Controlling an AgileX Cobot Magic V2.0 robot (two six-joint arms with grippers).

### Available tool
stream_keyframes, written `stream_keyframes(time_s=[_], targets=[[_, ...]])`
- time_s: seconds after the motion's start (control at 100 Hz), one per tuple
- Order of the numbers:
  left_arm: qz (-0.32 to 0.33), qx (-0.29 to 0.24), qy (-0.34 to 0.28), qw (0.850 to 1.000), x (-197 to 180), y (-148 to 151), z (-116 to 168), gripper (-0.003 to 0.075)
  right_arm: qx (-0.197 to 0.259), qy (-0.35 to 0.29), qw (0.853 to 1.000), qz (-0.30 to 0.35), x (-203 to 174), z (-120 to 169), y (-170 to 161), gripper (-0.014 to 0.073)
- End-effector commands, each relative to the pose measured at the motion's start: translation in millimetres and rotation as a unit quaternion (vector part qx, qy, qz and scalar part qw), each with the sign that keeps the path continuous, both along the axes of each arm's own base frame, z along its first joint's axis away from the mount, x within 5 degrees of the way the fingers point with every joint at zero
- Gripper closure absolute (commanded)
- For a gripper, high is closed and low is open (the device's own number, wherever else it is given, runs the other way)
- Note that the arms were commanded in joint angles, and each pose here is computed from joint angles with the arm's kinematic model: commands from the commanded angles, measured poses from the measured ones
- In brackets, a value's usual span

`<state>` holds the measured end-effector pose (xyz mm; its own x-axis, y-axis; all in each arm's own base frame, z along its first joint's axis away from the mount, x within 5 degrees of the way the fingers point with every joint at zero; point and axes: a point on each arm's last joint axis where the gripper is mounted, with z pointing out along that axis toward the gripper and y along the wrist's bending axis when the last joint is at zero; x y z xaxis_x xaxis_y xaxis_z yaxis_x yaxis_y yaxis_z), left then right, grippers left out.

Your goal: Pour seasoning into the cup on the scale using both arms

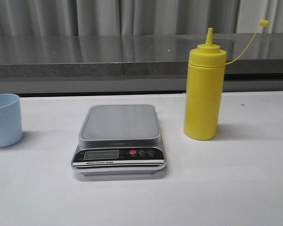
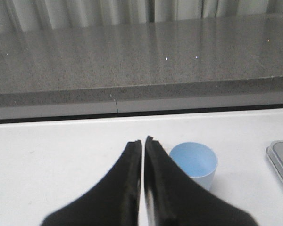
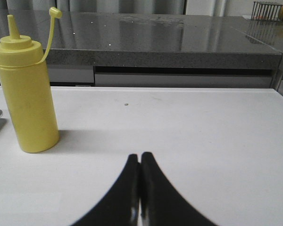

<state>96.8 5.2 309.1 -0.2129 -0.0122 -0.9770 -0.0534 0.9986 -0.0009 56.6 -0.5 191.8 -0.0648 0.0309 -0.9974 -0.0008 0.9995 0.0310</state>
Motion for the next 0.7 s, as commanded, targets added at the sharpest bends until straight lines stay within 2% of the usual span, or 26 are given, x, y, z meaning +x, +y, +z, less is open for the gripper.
stream_keyframes(time_s=[0.0,0.11,0.23,0.33,0.54,0.69], targets=[[0.003,-0.008,-0.018,1.000,14,1,21,0.0674,-0.003,-0.044,0.999,0.001,-1,8,0,0.0662],[0.003,-0.010,0.004,1.000,29,2,24,0.0570,-0.003,-0.044,0.999,0.001,-1,8,0,0.0662],[0.003,-0.011,0.026,1.000,43,3,23,0.0389,-0.003,-0.044,0.999,0.001,-1,8,0,0.0662],[0.003,-0.011,0.046,0.999,55,4,19,0.0288,-0.003,-0.044,0.999,0.001,-1,8,0,0.0662],[-0.012,-0.011,0.078,0.997,86,0,21,0.0281,-0.003,-0.044,0.999,0.001,-1,8,0,0.0662],[-0.037,-0.011,0.141,0.989,115,-9,15,0.0281,-0.003,-0.044,0.999,0.001,-1,8,0,0.0662]])
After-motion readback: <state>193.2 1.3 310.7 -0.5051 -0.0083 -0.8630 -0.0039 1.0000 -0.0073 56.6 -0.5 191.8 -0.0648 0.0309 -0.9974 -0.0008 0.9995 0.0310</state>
